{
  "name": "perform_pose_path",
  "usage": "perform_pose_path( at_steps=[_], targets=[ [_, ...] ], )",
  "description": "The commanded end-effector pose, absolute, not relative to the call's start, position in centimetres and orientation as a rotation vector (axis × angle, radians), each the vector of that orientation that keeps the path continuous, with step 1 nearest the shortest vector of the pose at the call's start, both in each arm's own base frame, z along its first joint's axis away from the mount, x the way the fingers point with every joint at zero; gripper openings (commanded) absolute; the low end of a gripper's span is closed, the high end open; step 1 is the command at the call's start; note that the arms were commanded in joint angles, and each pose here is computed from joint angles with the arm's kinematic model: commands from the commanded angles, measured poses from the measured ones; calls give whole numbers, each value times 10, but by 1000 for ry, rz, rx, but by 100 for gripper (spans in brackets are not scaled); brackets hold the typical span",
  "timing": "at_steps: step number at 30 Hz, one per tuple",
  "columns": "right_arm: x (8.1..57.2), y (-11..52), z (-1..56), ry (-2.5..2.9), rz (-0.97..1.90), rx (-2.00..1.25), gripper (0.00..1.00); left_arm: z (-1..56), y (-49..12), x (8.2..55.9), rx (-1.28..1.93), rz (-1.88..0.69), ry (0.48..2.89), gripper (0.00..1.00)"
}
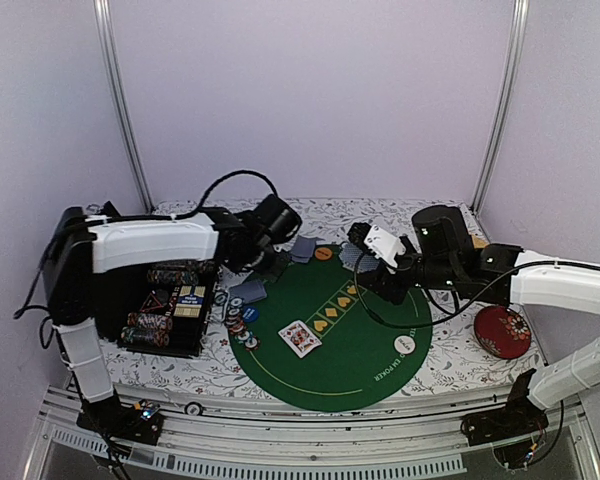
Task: Distribute texas hold em gaming equipment
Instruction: Flop the poker card into the community card area.
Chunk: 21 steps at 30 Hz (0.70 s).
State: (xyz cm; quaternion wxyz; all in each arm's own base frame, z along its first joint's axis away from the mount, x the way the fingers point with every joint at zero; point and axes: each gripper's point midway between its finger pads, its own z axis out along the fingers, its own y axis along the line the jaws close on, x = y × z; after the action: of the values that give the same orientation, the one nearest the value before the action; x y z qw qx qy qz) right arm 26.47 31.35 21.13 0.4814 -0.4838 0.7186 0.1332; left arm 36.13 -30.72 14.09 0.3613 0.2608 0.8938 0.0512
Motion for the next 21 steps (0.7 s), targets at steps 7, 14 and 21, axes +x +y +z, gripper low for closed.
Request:
perform_pose_path(
  at_steps=[7,14,21],
  targets=[
    [260,290,223,1781,294,-1110,44,70,-367,344,950,430,2277,0],
    [258,280,228,1784,266,-1094,44,31,-375,311,1071,397,2377,0],
    [260,276,232,1779,247,-1081,44,16,-405,284,1148,182,2430,0]
  ],
)
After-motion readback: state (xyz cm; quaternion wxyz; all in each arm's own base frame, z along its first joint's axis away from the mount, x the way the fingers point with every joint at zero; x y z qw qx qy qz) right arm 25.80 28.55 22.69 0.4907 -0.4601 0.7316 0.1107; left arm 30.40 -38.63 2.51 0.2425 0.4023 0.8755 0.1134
